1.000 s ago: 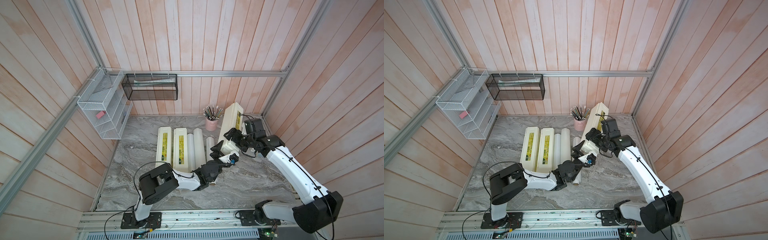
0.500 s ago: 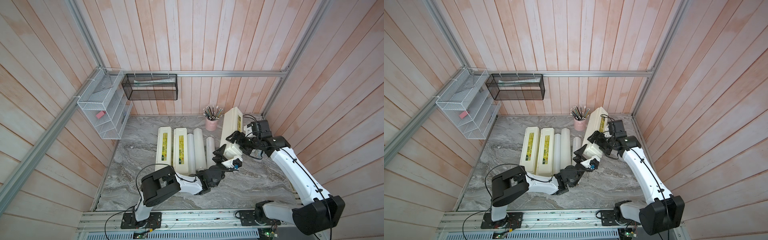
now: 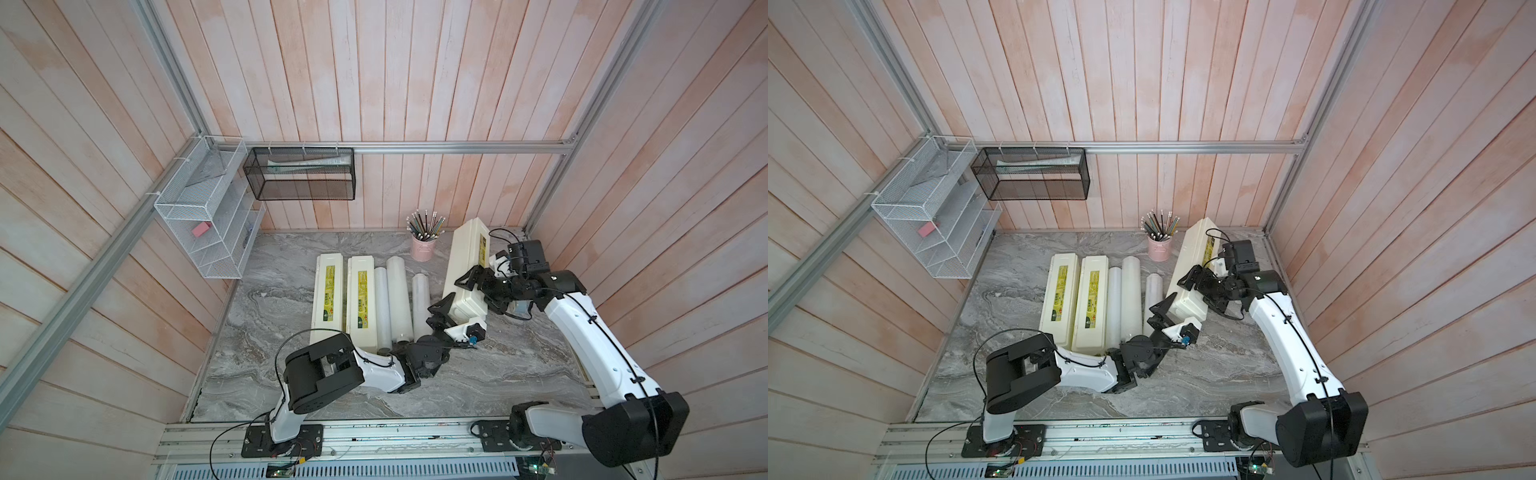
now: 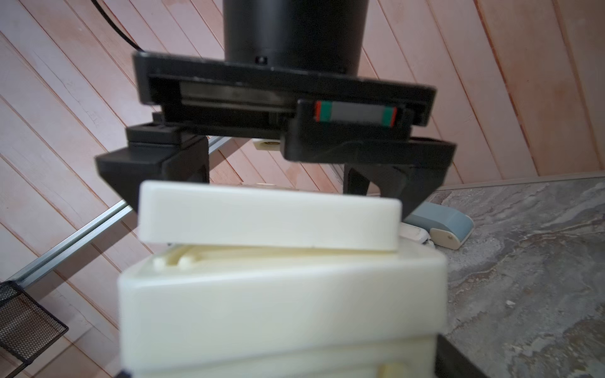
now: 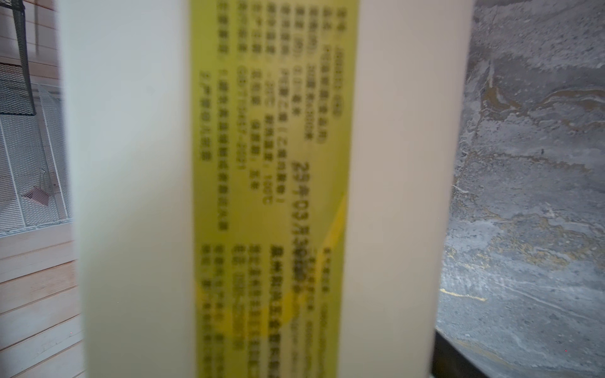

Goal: Put plastic wrap rolls into dispensers
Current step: Open the lid of the plastic wrap cutting box.

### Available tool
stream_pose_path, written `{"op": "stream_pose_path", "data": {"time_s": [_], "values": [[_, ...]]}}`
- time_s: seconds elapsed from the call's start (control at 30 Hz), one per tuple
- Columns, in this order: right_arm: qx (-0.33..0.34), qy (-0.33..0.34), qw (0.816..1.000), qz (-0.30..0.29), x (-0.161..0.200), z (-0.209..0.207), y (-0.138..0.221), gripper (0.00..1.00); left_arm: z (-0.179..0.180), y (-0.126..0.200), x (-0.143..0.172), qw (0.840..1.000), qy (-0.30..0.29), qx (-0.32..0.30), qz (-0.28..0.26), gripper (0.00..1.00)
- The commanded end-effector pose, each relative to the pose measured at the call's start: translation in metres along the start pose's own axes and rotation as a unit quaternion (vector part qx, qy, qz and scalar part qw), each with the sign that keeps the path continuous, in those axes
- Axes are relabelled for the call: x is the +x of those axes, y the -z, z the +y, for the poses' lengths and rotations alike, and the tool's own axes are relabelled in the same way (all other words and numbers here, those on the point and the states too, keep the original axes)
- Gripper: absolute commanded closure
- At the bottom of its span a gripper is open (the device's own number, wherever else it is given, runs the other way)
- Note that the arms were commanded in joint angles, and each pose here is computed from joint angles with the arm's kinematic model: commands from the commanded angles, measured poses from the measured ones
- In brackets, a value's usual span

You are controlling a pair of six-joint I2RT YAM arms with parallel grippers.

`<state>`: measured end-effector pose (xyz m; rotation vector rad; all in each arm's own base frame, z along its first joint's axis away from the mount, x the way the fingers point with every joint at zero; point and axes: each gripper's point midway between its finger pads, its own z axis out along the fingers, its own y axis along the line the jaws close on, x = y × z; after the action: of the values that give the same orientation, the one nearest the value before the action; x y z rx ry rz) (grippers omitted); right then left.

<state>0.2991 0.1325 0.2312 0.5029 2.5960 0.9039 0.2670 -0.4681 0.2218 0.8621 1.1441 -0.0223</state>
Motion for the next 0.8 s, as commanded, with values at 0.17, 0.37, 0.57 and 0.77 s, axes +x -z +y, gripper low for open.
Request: {"op": "stream_pose_path", "data": {"time_s": [0.17, 0.37, 0.57, 0.77], "values": [[-0.069, 0.072, 0.994, -0.034, -0.006, 0.023, 0.01, 0.33, 0.015, -0.004, 0.038, 0.997, 0.042, -0.042, 0.046, 1.0], [-0.073, 0.078, 0.994, -0.011, 0.014, 0.022, 0.0, 0.13, 0.013, -0.008, 0.033, 0.997, 0.048, -0.048, 0.022, 1.0], [-0.07, 0.074, 0.995, 0.008, 0.031, 0.013, -0.007, 0.03, 0.008, -0.015, 0.029, 0.998, 0.051, -0.045, 0.016, 1.0], [-0.068, 0.071, 0.995, 0.012, 0.04, 0.006, -0.007, 0.03, 0.005, -0.016, 0.027, 0.998, 0.056, -0.037, 0.011, 1.0]]}}
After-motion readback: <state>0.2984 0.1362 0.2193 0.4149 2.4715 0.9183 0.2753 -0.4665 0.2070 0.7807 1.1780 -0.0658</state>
